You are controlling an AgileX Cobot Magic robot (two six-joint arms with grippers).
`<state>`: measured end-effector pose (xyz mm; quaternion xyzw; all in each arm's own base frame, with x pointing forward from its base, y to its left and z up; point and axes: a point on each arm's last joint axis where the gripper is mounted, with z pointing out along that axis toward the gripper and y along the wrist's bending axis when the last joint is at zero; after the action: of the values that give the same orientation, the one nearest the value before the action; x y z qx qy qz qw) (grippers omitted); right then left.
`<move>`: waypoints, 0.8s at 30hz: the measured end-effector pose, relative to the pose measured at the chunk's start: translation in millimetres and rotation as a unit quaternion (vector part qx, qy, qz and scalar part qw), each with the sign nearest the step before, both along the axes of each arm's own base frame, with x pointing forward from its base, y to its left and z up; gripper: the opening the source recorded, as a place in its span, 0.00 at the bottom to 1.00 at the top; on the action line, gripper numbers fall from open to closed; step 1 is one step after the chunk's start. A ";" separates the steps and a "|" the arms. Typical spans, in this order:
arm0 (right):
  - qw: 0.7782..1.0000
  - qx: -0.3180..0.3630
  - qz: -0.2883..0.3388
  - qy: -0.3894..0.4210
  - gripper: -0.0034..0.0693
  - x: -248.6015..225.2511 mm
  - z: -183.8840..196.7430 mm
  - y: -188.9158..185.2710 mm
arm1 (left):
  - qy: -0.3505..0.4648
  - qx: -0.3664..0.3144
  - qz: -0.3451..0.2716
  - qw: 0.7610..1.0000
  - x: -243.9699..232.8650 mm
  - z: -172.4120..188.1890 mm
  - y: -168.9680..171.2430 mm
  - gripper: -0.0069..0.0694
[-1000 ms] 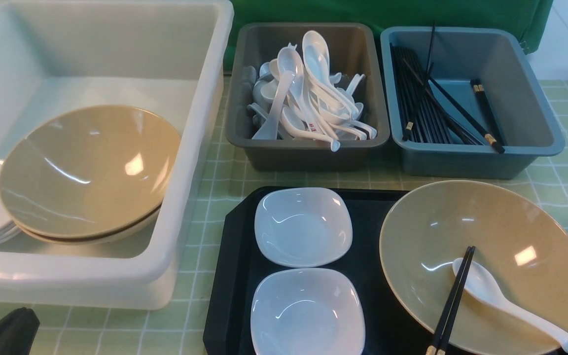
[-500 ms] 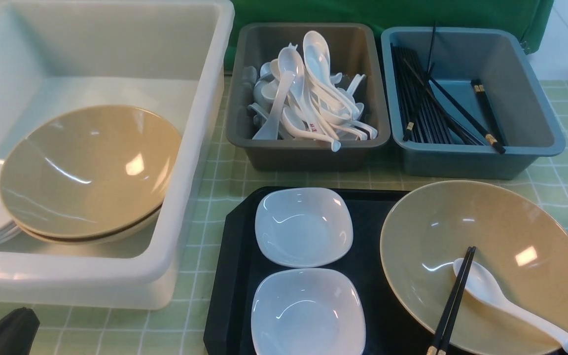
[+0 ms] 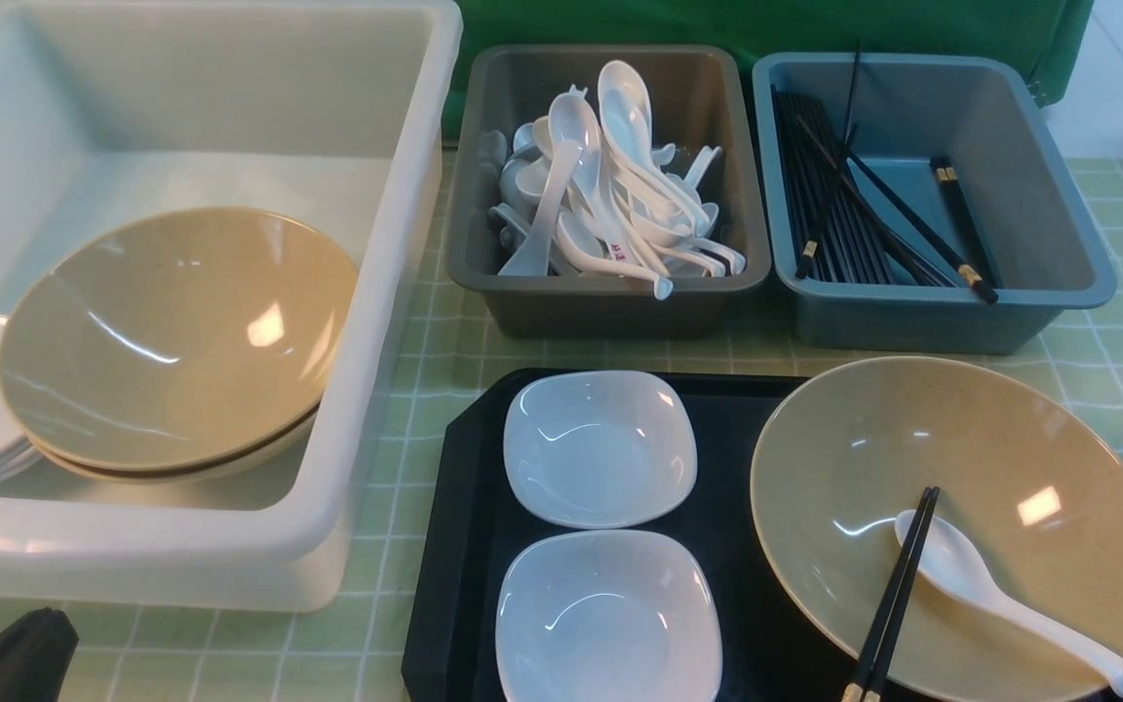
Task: On green table put chopsticks spoon bowls plates into blue grey white boxes.
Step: 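Move the grippers toward the tableware on the black tray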
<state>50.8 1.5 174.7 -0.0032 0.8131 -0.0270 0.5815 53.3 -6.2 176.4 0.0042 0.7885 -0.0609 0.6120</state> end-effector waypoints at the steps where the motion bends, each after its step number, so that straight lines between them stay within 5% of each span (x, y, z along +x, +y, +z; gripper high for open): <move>1: 1.000 0.000 0.000 -0.001 0.37 0.1 0.0 -0.1 | 0.000 0.000 0.000 1.000 0.0 0.0 0.0 0.09; 9: 1.000 -0.001 -0.002 -0.006 0.37 0.5 0.1 -0.3 | -0.009 0.013 0.000 1.000 0.5 0.9 0.5 0.09; 24: 0.988 0.056 -0.048 -0.135 0.37 5.2 17.3 -6.6 | -0.161 0.006 0.007 0.987 2.7 28.4 1.3 0.09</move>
<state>56.0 -5.1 192.0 0.0717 0.7268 -0.0094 0.6830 56.0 -4.9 204.8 0.0124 0.6802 -0.0503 0.7312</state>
